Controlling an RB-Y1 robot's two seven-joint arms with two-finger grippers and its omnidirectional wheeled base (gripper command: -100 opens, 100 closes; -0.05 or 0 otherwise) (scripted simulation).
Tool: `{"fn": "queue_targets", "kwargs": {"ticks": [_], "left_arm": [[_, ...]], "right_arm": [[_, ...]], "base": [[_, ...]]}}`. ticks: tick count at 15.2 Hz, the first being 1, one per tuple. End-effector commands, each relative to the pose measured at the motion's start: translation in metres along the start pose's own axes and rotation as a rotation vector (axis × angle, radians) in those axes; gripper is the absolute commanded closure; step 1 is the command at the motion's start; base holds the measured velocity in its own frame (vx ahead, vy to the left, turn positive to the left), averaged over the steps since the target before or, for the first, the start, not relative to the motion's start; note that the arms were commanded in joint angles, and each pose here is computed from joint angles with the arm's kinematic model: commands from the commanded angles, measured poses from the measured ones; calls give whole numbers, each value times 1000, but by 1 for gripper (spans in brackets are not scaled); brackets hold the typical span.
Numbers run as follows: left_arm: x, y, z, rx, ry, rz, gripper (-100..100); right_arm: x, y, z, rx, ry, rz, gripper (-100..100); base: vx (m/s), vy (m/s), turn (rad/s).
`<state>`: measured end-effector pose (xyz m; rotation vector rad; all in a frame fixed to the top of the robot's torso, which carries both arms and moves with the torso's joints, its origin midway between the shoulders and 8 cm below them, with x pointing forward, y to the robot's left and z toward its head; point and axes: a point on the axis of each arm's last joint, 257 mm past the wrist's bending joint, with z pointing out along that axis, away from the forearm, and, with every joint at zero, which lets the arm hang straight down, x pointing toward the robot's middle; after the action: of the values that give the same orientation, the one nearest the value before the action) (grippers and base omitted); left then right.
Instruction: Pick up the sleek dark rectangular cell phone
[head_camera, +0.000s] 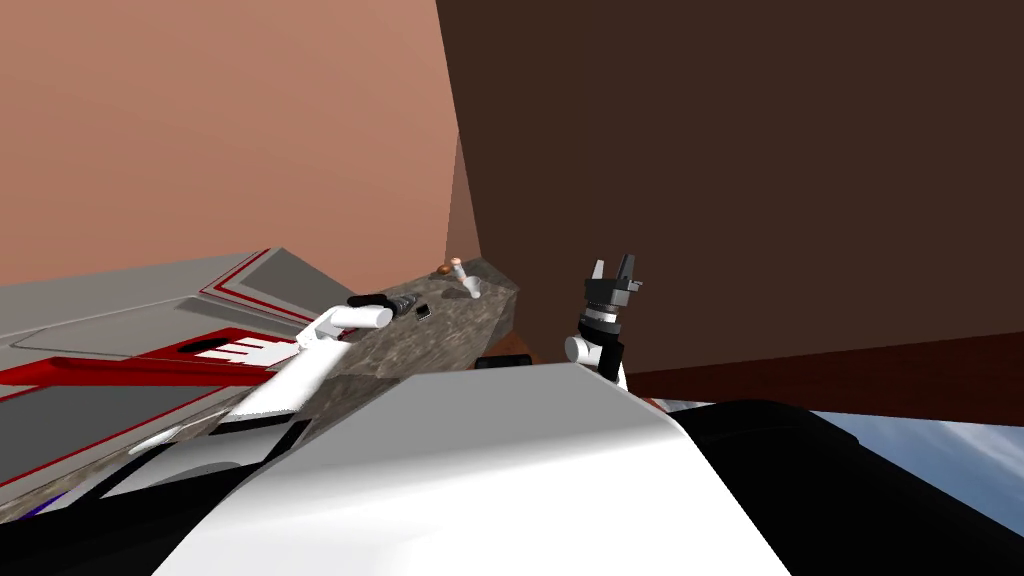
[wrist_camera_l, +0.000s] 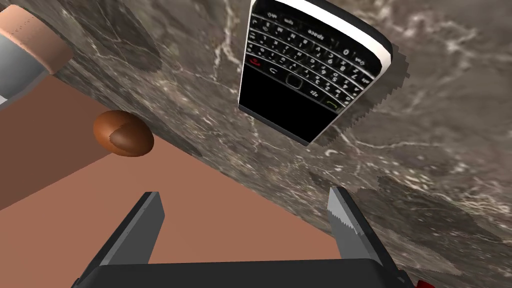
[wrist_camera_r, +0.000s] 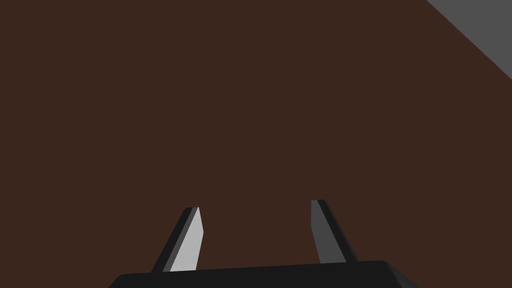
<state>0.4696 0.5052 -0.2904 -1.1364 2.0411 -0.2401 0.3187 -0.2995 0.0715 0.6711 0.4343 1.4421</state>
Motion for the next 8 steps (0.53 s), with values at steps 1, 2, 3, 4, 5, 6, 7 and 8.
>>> {"fn": "queue_targets", "kwargs": {"ticks": [1, 2, 3, 4, 5, 6, 7, 8], "left_arm": [[1, 14, 2, -56, 35, 14, -100], [2, 17, 1, -69, 42, 14, -100], [2, 17, 1, -69, 42, 14, -100], [2, 27, 2, -108, 69, 25, -100], [4, 30, 1, -121, 76, 25, -100], [2, 37, 1, -150, 98, 35, -100], [5, 42, 0, -167, 108, 35, -100], [5, 43, 0, -171, 110, 35, -100]], "right_arm": [[0, 0, 0, 0, 0, 0, 0], [0, 0, 0, 0, 0, 0, 0], [0, 0, 0, 0, 0, 0, 0], [0, 0, 0, 0, 0, 0, 0], [0, 0, 0, 0, 0, 0, 0], [0, 0, 0, 0, 0, 0, 0], [0, 0, 0, 0, 0, 0, 0], [0, 0, 0, 0, 0, 0, 0]], "base": [[7, -9, -116], [7, -9, -128], [5, -4, -41], [5, -9, -97], [6, -8, -121], [9, -9, -186], [10, -5, -128], [7, -3, -13]]}}
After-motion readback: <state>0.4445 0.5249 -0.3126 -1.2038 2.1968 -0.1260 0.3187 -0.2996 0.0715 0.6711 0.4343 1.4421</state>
